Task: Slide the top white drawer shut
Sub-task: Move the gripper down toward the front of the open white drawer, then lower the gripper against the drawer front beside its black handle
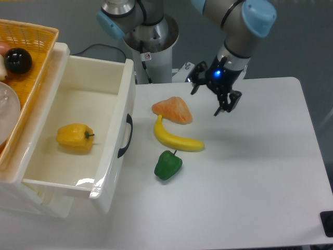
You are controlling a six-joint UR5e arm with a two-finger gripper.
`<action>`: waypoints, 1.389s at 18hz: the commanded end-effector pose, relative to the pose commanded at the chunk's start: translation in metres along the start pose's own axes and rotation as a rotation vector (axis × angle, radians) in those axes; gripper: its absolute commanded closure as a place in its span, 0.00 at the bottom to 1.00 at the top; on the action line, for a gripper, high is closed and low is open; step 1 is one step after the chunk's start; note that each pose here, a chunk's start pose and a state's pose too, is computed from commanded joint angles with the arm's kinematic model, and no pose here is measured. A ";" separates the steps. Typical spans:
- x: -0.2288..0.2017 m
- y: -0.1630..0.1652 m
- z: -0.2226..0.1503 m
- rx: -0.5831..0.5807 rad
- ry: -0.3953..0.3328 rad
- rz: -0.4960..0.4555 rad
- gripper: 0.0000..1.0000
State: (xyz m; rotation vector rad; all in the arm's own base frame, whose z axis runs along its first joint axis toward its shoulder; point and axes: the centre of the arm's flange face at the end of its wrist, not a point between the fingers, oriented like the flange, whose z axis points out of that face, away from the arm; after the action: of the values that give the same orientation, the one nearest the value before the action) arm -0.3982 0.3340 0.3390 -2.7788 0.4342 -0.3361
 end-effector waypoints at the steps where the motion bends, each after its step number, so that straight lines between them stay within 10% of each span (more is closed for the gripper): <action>1: -0.003 0.000 0.001 0.003 0.004 -0.012 0.10; 9: 0.005 -0.053 0.032 0.032 0.068 -0.185 0.65; 25: 0.023 -0.111 0.045 0.172 0.183 -0.429 0.82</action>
State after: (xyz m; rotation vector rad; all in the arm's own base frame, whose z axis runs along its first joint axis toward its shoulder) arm -0.3362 0.4390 0.3387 -2.6595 -0.1550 -0.6931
